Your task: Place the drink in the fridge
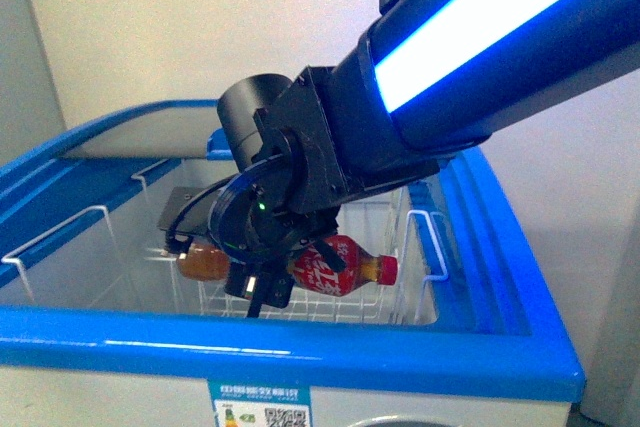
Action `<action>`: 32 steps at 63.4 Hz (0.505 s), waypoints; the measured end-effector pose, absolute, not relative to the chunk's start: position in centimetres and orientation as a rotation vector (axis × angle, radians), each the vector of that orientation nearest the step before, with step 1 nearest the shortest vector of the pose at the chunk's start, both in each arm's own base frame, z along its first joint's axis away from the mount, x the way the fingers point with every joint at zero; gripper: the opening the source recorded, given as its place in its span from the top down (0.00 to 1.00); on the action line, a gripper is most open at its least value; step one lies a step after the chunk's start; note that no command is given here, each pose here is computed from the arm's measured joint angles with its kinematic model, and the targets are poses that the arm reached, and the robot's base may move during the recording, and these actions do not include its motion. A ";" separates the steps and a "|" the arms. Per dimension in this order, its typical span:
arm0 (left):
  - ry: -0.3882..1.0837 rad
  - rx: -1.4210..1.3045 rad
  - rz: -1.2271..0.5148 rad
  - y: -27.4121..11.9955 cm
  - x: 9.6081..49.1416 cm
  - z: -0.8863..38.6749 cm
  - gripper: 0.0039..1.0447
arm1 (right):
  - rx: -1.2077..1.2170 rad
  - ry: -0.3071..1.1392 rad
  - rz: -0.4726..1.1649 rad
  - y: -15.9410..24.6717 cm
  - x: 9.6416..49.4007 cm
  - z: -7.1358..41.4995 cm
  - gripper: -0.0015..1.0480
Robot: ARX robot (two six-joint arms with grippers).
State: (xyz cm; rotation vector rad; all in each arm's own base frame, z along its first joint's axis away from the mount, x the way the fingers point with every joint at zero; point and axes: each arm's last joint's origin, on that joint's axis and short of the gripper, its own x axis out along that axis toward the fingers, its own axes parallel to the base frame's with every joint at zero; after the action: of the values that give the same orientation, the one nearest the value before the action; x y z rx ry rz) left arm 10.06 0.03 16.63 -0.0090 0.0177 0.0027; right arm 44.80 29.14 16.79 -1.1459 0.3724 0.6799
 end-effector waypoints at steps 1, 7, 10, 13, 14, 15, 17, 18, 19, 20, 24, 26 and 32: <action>0.009 -0.009 0.003 0.0 9.9 16.7 0.98 | -1.147 0.379 0.682 29.2 44.9 16.2 0.62; -0.008 -0.009 0.003 0.0 9.7 16.8 0.98 | -1.142 0.398 0.675 29.2 45.0 14.5 0.62; -0.009 -0.009 0.003 0.0 9.7 16.8 0.96 | -1.138 0.402 0.676 29.3 44.9 14.0 0.62; -0.010 -0.009 0.003 0.0 9.7 16.8 0.89 | -1.136 0.407 0.679 29.3 44.9 13.5 0.62; -0.011 -0.009 0.003 0.0 9.7 16.8 0.85 | -1.134 0.408 0.678 29.2 44.8 13.4 0.62; -0.011 -0.009 0.003 0.0 9.7 16.8 0.82 | -1.132 0.408 0.677 29.2 44.8 13.3 0.62; -0.011 -0.009 0.003 0.0 9.7 16.8 0.75 | -1.130 0.412 0.676 29.2 44.7 13.0 0.62; -0.011 -0.009 0.003 0.0 9.7 16.8 0.72 | -1.128 0.413 0.674 29.2 44.7 12.9 0.62; -0.011 -0.009 0.003 0.0 9.7 16.8 0.69 | -1.126 0.413 0.671 29.2 44.7 12.9 0.62; -0.011 -0.009 0.003 0.0 9.7 16.8 0.65 | -1.124 0.414 0.668 29.1 44.7 12.8 0.62; -0.011 -0.009 0.003 0.0 9.7 16.8 0.53 | -1.120 0.415 0.655 29.1 44.5 12.4 0.62; -0.011 -0.009 0.003 0.0 9.7 16.8 0.46 | -1.118 0.416 0.656 29.0 44.4 12.2 0.57; -0.010 -0.008 0.003 0.0 9.7 16.8 0.26 | -1.106 0.413 0.658 28.8 44.0 12.6 0.37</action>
State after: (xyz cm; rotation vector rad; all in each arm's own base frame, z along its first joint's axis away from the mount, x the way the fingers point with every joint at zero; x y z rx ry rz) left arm 9.72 0.02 16.82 -0.0082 -0.0101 0.0026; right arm 43.99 28.76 12.63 -1.1058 0.4126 0.6583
